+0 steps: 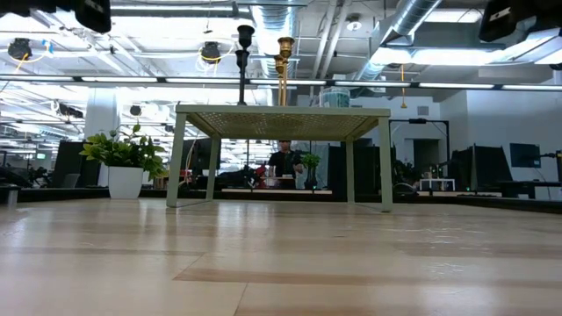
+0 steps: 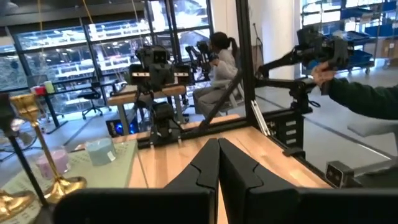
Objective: Pick & Place candle stick holders
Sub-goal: Return to Home Position
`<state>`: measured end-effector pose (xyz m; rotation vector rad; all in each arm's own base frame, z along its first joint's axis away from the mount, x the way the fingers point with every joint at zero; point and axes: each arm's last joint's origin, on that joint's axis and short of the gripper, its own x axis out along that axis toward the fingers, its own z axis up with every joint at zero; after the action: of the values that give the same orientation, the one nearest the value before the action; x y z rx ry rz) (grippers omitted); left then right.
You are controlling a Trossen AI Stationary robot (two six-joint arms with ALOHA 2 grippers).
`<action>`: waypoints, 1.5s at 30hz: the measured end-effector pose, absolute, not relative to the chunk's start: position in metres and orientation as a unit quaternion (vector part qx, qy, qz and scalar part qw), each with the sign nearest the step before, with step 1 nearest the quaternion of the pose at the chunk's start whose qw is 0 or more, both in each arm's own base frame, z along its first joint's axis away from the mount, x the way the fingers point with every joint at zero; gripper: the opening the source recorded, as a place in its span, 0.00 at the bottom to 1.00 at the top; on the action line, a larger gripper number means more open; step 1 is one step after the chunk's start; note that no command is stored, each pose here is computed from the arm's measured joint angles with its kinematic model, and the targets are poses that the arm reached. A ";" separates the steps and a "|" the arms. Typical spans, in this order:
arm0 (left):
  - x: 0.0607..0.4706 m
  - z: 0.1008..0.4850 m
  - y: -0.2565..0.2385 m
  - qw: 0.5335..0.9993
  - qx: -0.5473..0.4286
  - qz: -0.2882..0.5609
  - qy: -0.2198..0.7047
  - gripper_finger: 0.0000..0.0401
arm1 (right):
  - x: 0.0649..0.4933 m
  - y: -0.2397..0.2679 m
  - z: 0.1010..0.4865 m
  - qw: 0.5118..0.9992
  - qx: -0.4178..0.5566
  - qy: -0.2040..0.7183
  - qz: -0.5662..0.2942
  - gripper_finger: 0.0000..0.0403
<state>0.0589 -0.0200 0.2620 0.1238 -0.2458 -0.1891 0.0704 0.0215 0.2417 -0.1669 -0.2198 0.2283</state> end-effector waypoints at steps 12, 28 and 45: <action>0.081 0.210 -0.032 0.981 0.096 -0.128 -0.106 0.03 | 0.079 0.025 0.220 0.985 -0.087 -0.092 0.116 0.00; 0.088 0.181 -0.038 0.976 0.080 -0.179 -0.092 0.03 | 0.092 0.031 0.175 0.984 -0.084 -0.063 0.146 0.00; 0.089 0.178 -0.039 0.979 0.058 -0.180 -0.079 0.03 | 0.092 0.031 0.171 0.985 -0.080 -0.040 0.149 0.00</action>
<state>0.0888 -0.0387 0.1779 0.1178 -0.1595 -0.3636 0.0923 0.0306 0.1705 -0.1610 -0.0797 0.2993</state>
